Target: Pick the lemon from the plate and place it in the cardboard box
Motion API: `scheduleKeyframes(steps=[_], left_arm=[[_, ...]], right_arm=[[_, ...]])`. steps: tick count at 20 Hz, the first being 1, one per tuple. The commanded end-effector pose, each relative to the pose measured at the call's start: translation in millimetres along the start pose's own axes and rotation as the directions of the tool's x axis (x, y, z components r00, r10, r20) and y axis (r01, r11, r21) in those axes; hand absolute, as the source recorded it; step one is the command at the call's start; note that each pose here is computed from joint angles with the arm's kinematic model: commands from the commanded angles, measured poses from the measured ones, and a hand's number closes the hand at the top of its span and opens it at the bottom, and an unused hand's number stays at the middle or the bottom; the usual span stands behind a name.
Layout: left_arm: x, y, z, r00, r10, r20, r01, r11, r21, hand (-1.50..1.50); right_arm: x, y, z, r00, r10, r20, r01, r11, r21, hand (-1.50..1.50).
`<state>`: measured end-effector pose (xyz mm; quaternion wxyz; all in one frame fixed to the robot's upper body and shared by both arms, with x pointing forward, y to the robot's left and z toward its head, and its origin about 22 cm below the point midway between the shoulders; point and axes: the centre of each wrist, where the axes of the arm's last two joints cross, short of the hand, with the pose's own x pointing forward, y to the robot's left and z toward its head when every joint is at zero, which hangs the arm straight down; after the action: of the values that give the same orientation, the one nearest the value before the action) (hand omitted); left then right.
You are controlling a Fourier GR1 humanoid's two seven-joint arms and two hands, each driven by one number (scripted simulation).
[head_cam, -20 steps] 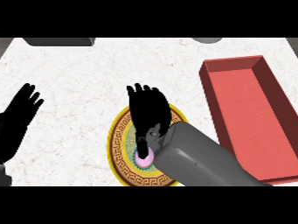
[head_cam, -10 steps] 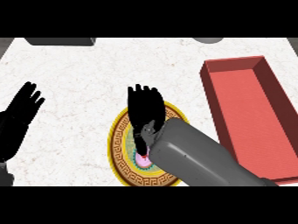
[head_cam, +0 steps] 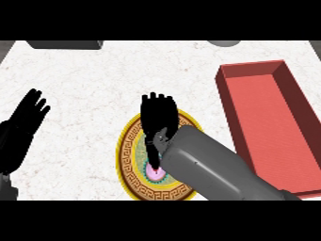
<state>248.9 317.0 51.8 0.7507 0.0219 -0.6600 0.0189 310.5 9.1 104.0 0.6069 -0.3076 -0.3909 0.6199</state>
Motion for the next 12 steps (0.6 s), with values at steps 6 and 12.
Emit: scheduleKeyframes(steps=[6, 12], left_arm=[[-3.6, -7.1, 0.2, 1.0, -0.006, -0.005, 0.006, 1.0, 0.011, 0.0], [4.2, 5.5, 5.9, 1.0, 0.014, 0.002, -0.013, 1.0, -0.004, 0.0]], right_arm=[[-2.7, 9.5, -15.7, 0.993, 0.05, -0.105, -0.046, 0.998, 0.042, -1.5], [-2.9, 24.7, -16.9, 0.991, 0.041, -0.124, -0.031, 0.996, 0.079, -1.5]])
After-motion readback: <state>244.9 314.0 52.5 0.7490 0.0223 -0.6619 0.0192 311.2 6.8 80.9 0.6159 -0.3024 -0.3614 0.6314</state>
